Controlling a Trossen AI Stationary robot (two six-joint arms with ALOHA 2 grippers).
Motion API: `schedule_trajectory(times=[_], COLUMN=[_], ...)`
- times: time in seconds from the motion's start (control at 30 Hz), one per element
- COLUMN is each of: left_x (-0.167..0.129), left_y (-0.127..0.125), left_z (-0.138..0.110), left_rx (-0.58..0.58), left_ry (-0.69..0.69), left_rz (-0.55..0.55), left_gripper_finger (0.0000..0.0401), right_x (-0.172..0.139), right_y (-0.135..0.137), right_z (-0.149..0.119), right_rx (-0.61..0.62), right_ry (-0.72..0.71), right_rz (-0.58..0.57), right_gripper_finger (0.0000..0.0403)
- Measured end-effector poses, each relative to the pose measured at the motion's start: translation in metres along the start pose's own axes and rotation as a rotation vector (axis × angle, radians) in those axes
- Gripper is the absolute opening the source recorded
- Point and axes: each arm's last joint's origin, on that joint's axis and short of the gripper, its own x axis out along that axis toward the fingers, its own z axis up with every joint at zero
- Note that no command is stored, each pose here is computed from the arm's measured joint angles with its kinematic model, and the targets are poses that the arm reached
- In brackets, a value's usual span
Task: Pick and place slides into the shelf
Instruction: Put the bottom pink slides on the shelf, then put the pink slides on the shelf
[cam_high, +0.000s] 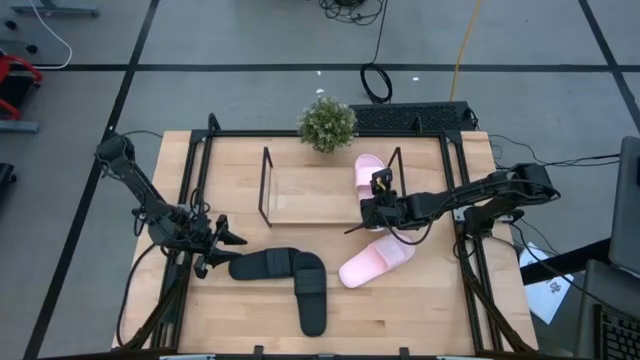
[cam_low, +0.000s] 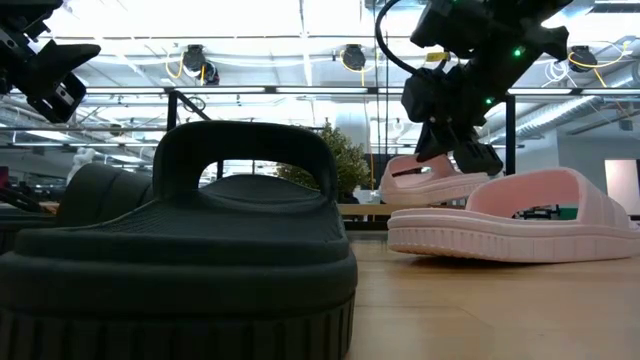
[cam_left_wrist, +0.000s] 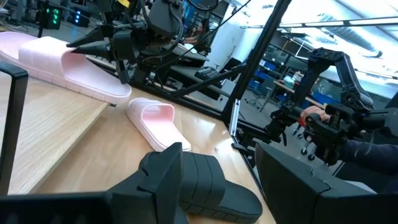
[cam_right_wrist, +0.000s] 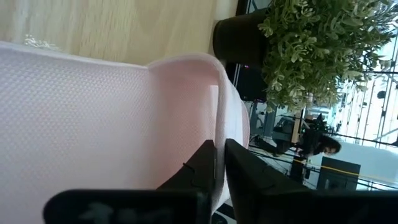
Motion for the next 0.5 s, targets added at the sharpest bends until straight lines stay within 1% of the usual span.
schedule_trajectory(times=[0.2,0.3,0.5], left_x=[0.0,0.0,0.0], left_y=[0.0,0.0,0.0], left_z=[0.0,0.0,0.0], left_rx=[0.001,0.001,0.001], left_ry=[0.0,0.0,0.0], left_rz=[0.0,0.0,0.0], left_gripper_finger=[0.0198,0.0198,0.0198], right_x=[-0.0002,-0.0002,-0.0002], right_y=[-0.0011,-0.0016,-0.0016], right_z=[0.0041,0.0049,0.0049], right_rx=[0.059,0.069,0.069], right_ry=[-0.038,-0.045,-0.044], right_rz=[0.009,0.007,0.006], right_gripper_finger=[0.0075,0.0098,0.0124])
